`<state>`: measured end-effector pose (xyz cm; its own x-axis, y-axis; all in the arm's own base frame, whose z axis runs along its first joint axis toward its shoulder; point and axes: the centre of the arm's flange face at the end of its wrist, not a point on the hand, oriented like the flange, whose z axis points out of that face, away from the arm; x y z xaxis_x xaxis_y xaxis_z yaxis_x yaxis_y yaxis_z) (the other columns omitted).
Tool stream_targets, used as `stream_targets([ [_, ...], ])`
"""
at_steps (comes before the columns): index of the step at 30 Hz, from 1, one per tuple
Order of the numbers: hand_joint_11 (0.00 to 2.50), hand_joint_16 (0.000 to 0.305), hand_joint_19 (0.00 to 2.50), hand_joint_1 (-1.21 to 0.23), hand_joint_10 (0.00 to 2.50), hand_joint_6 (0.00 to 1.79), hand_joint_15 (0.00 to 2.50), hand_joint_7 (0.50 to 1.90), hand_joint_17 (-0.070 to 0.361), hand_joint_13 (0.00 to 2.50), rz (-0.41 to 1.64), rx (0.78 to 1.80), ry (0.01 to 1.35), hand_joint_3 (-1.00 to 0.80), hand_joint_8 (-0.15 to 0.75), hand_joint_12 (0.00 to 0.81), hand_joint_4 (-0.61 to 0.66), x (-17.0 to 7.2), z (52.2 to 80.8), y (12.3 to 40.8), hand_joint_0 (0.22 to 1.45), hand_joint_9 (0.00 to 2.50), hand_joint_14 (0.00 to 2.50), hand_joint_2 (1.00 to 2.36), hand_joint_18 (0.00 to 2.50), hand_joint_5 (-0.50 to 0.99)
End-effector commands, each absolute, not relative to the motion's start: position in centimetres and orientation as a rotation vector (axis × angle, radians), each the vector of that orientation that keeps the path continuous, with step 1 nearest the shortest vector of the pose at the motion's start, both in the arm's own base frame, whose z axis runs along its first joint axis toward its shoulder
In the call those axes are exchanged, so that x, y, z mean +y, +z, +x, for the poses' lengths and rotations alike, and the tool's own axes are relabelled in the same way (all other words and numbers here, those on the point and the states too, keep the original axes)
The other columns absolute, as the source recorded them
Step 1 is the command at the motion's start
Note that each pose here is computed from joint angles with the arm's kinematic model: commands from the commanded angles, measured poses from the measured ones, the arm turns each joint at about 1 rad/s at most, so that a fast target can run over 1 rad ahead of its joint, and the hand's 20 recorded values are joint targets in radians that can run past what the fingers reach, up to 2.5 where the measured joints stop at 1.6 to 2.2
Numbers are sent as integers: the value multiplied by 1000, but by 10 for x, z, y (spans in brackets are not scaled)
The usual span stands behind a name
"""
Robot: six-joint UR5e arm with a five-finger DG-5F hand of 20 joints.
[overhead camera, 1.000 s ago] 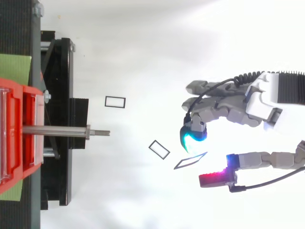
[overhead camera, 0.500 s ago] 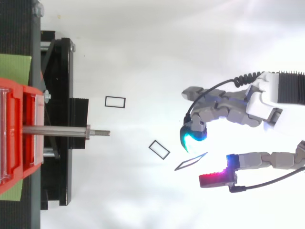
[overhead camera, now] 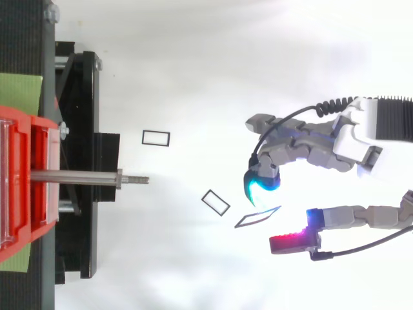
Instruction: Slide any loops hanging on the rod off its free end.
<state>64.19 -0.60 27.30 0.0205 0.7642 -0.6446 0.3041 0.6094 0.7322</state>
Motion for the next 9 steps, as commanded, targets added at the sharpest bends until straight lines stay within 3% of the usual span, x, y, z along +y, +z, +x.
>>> stream_targets([
  [1, 0, 88, 34, -702, 0, 730, 0, 1266, 198, 604, 923, 1561, 451, -114, 310, 563, -184, -6, 642, 274, 568, 265, 0, 1000, 878, -56],
  [9, 0, 86, 82, -686, 0, 729, 0, 1266, 193, 525, 923, 1563, 451, -128, 320, 562, -180, -5, 642, 273, 548, 306, 0, 1083, 883, -51],
])
